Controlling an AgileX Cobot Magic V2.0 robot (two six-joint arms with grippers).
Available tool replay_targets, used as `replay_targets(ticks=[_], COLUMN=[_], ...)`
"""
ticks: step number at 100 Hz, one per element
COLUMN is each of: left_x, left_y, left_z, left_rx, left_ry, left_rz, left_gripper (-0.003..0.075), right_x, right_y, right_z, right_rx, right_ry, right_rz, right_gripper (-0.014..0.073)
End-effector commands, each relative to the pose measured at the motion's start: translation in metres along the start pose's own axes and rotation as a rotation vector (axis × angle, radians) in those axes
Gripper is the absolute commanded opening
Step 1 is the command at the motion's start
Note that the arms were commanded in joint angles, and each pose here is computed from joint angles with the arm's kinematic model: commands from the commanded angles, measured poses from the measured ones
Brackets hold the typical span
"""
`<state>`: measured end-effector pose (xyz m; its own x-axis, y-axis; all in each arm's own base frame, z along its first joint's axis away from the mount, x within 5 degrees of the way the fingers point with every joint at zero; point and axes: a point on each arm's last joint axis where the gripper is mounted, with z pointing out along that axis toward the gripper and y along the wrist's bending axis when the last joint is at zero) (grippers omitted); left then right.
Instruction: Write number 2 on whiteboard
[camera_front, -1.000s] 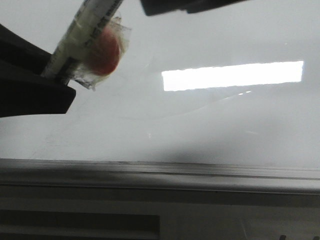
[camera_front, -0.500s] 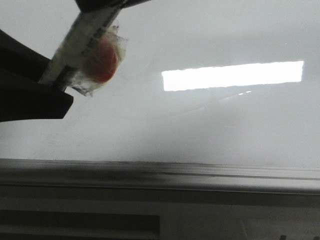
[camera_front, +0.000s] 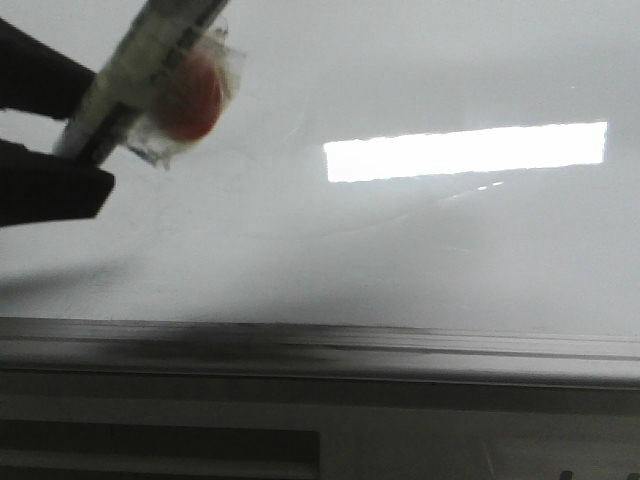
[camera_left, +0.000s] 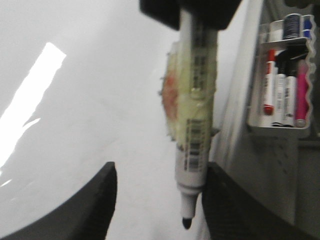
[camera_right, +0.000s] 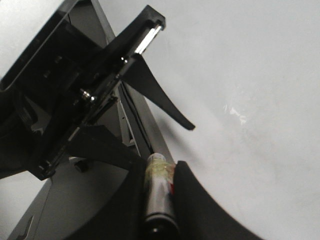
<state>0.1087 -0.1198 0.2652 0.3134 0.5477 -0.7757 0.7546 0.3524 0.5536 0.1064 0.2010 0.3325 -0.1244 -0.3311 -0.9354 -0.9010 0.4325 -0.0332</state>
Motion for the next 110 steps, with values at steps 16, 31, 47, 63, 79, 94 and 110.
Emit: replay_targets(ticks=[16, 31, 47, 63, 79, 94, 110], left_x=[-0.018, -0.02, -0.019, -0.023, -0.023, -0.023, -0.023], left_y=[0.024, 0.027, 0.028, 0.026, 0.026, 0.026, 0.026], left_z=[-0.041, -0.065, -0.071, -0.071, -0.071, -0.071, -0.071], left_rx=[-0.255, -0.342, -0.361, -0.331, -0.331, -0.331, -0.331], left_ry=[-0.09, -0.162, -0.174, -0.215, -0.215, -0.215, -0.215], left_rz=[-0.148, -0.318, -0.408, -0.404, -0.404, -0.404, -0.404], left_gripper=[0.0421, 0.0335, -0.0015, -0.0019, -0.0019, -0.0019, -0.0019], right_x=[-0.039, -0.044, -0.044, -0.047, -0.046, -0.05, -0.051], right_y=[-0.032, -0.052, -0.061, -0.065, -0.072, -0.079, -0.086], right_z=[-0.02, -0.026, -0.021, -0.008, 0.0, -0.003, -0.014], right_rx=[0.148, 0.243, 0.276, 0.272, 0.294, 0.324, 0.359], right_ry=[-0.15, -0.147, -0.11, -0.076, -0.039, -0.031, 0.043], right_rz=[-0.006, -0.025, -0.066, -0.072, -0.121, -0.134, -0.168], right_gripper=[-0.0071, -0.0071, -0.0071, -0.0071, -0.0071, -0.0071, -0.007])
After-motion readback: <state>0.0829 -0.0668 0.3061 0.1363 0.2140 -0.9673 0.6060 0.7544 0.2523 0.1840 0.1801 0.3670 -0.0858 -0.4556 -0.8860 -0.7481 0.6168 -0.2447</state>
